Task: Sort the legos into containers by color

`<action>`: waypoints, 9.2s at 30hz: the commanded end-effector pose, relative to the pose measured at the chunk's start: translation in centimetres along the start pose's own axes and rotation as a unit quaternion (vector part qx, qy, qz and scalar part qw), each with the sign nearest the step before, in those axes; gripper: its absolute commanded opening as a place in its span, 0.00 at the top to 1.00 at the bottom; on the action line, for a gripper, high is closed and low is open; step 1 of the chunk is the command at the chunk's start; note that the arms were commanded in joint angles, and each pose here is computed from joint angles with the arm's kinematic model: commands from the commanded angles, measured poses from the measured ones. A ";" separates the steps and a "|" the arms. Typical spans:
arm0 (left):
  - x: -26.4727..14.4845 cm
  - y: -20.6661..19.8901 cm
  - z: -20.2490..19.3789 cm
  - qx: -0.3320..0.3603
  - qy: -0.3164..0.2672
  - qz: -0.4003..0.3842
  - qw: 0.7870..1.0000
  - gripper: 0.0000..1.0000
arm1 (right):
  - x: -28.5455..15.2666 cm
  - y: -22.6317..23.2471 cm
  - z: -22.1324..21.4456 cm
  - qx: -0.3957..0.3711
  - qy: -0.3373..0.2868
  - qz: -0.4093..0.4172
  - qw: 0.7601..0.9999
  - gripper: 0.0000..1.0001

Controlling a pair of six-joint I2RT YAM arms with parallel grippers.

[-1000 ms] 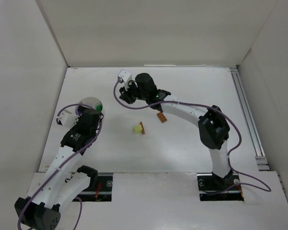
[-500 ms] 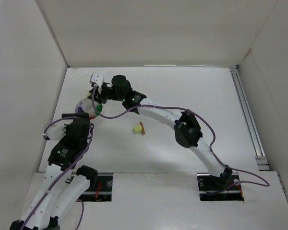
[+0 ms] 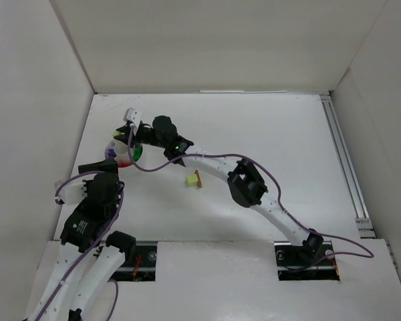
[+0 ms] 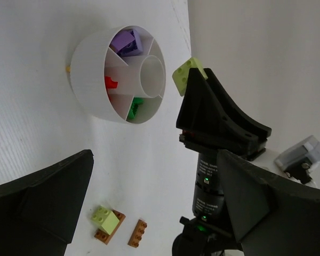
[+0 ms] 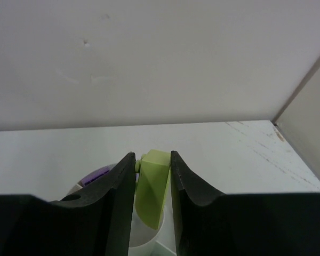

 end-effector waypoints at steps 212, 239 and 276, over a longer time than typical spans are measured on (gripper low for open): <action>-6.8 -2.6 -29.0 0.670 0.166 -0.491 0.531 1.00 | -42.7 -6.8 7.2 0.317 0.188 -0.102 0.924 0.94; 17.4 -3.9 -5.7 0.389 0.084 0.085 0.913 1.00 | -47.9 -9.3 5.7 0.193 0.226 -0.222 0.929 0.88; 1.5 -12.3 -14.7 0.408 0.274 -0.471 0.733 0.23 | -42.6 -5.1 6.6 0.196 0.177 -0.038 0.964 0.84</action>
Point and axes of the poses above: each gripper's point midway between its finger pads, its own x axis out along the fingers, its own y axis along the line the jaws close on, z = x × y, the point moved 2 cm from there along -x, back along the fingers, and after that the axes turned 4 degrees about x, right-handed, at the moved point
